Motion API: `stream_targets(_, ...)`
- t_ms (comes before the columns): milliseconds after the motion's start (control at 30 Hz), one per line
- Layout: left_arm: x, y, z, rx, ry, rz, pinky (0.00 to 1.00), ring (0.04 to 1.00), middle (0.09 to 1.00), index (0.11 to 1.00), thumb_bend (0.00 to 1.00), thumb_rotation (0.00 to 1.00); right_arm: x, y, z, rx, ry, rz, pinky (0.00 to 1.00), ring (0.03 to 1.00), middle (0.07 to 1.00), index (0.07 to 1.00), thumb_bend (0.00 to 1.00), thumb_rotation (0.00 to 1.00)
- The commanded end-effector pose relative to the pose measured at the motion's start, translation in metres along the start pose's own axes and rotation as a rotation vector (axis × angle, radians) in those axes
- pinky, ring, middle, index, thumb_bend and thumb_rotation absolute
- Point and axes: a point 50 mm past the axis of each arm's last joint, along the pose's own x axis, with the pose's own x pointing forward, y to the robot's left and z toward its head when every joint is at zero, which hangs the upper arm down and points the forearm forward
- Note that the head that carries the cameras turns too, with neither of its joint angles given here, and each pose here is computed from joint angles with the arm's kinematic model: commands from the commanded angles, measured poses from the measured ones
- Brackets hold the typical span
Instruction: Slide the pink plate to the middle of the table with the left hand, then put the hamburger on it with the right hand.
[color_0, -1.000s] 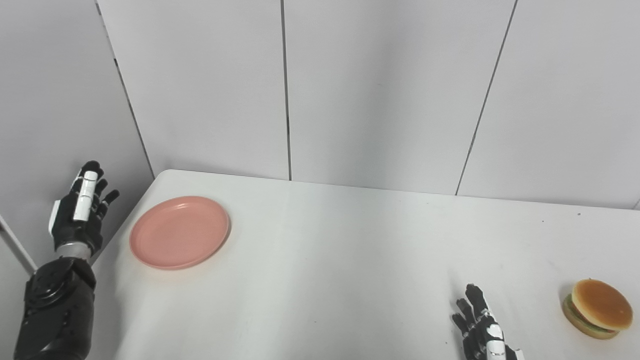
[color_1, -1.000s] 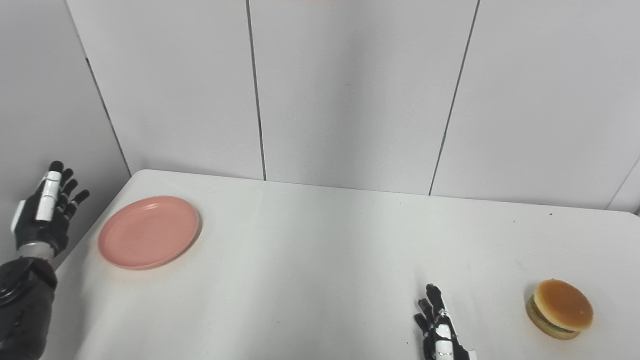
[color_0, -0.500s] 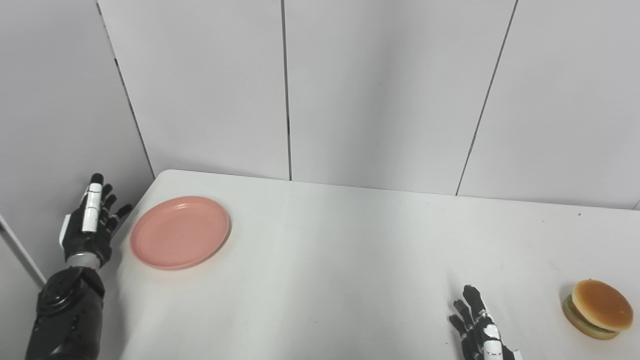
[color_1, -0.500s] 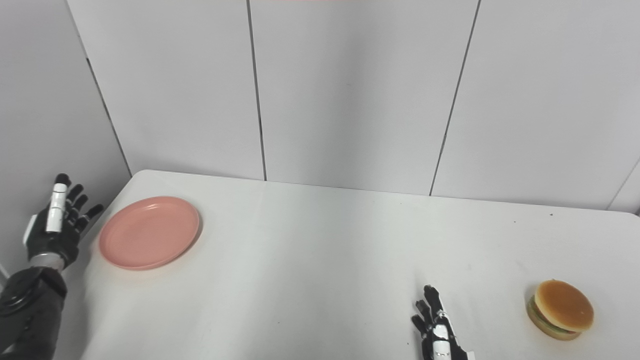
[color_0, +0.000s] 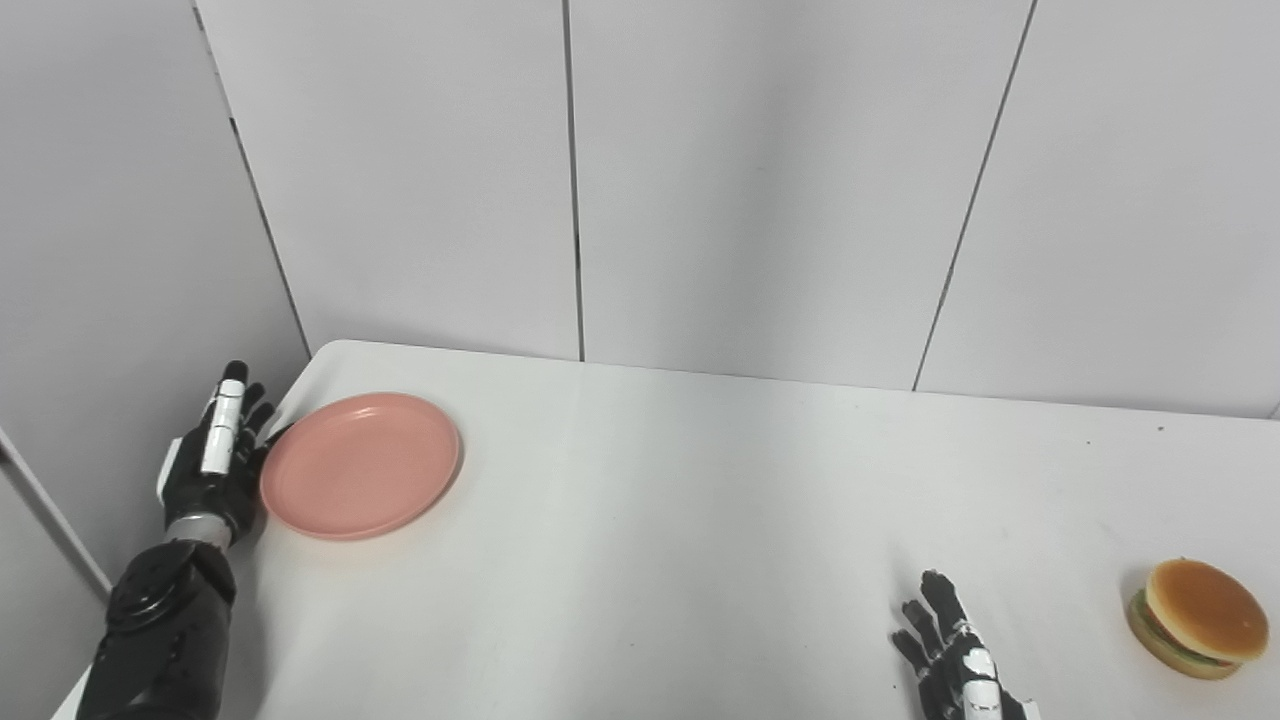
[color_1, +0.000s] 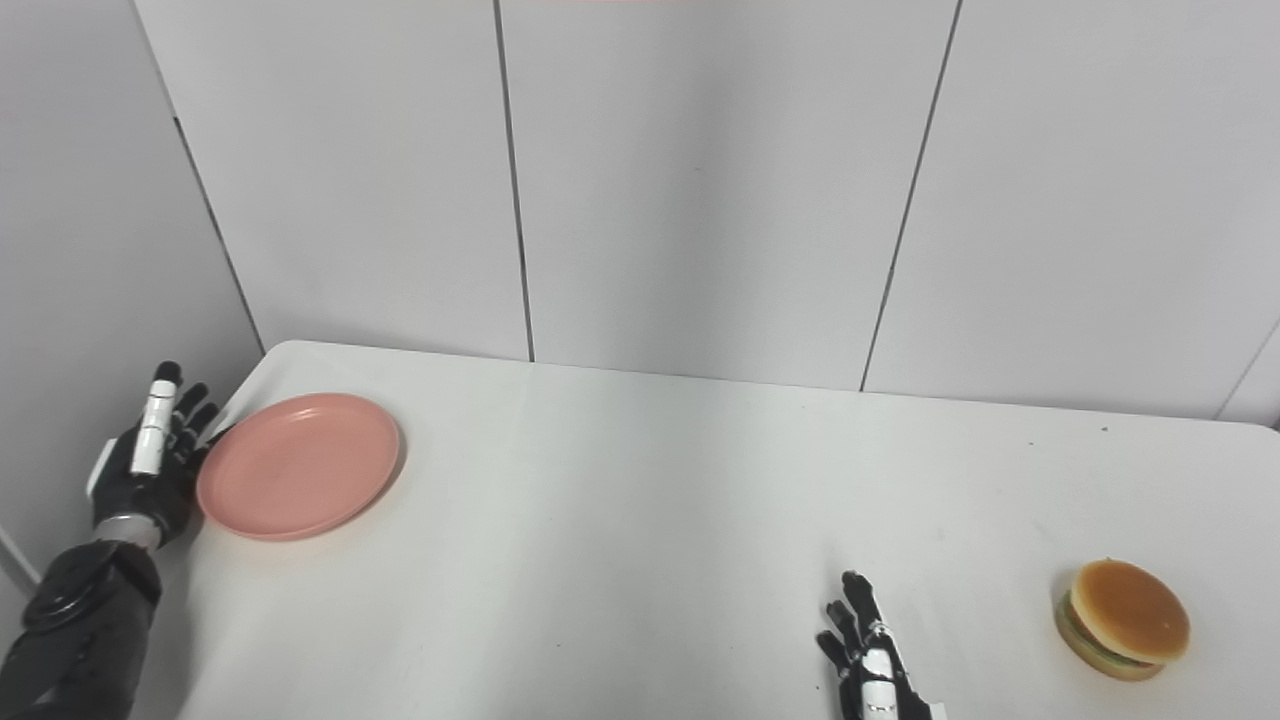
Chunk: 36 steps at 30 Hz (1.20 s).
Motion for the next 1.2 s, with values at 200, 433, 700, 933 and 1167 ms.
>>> stream_targets(200,0.01,-0.021,0.021,0.014,-0.073,-0.068,0.74,0.945,0.932,0.955,0.86,0.65,-0.058,-0.013,-0.008,-0.024,0.111,-0.049,0.91,0.937,0.963,0.918,0.68,1.0)
stream_targets(433,0.006,-0.038,0.018,0.014,-0.082,-0.145,0.74,0.943,0.944,0.962,0.88,0.66,-0.059,-0.011,-0.006,-0.023,0.11,-0.053,0.9,0.937,0.963,0.918,0.69,1.0)
stream_targets(700,-0.001,-0.058,0.006,0.004,-0.067,-0.197,0.78,0.951,0.938,0.983,0.86,0.66,-0.059,-0.009,-0.005,-0.022,0.108,-0.05,0.9,0.936,0.962,0.913,0.69,1.0)
stream_targets(933,-0.008,-0.079,-0.002,0.039,-0.047,-0.236,0.72,0.933,0.933,0.973,0.88,0.66,-0.059,-0.008,-0.004,-0.015,0.108,-0.055,0.9,0.935,0.962,0.916,0.69,1.0)
stream_targets(1167,-0.019,-0.098,-0.007,0.06,-0.03,-0.303,0.76,0.938,0.936,0.989,0.9,0.65,-0.059,-0.007,-0.003,-0.02,0.106,-0.054,0.89,0.926,0.957,0.912,0.7,1.0)
